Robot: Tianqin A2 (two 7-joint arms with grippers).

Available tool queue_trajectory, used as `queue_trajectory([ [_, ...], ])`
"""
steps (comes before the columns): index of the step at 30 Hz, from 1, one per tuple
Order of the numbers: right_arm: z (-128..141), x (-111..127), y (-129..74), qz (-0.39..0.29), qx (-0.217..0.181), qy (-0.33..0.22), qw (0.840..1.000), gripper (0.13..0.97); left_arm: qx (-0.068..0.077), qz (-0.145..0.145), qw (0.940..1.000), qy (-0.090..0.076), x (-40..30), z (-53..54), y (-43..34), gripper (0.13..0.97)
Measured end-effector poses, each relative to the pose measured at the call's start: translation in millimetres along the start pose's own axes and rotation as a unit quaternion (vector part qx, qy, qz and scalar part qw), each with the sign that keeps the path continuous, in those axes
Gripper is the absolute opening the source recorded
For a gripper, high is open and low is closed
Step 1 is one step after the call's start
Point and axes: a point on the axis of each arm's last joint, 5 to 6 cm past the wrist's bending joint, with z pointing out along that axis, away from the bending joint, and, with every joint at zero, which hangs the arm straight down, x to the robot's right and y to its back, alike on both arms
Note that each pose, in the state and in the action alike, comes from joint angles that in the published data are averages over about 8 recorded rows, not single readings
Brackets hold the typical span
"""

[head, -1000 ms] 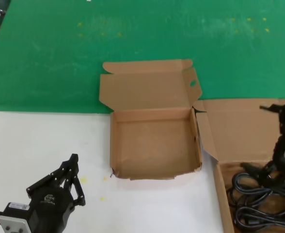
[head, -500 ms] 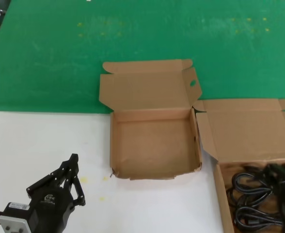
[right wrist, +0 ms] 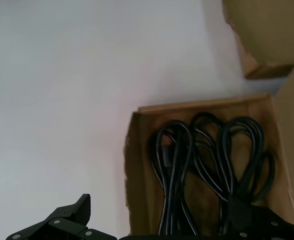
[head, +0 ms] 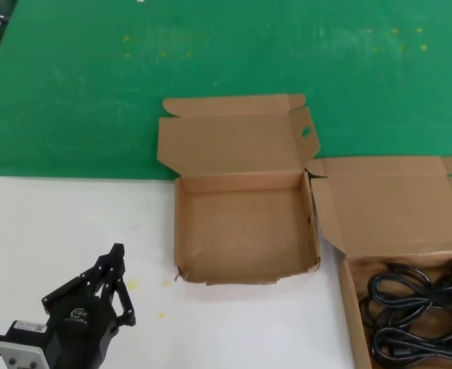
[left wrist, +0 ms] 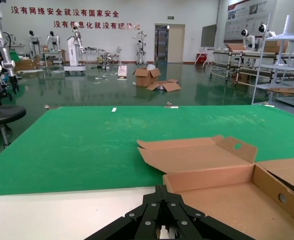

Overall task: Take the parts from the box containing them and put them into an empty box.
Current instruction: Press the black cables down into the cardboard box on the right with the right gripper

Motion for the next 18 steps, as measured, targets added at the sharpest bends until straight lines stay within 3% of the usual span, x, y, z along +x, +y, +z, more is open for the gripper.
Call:
queue_trajectory([
  [5, 2, 1, -7, 0.028, -0.020, 0.020, 0.999, 0.966, 0.000, 0.000, 1.0000, 0.000, 0.0, 0.0, 0.0, 0.133],
  [18, 15, 6, -9, 0.034, -0.021, 0.049, 0.998, 0.966, 0.000, 0.000, 1.0000, 0.000, 0.0, 0.0, 0.0, 0.133],
])
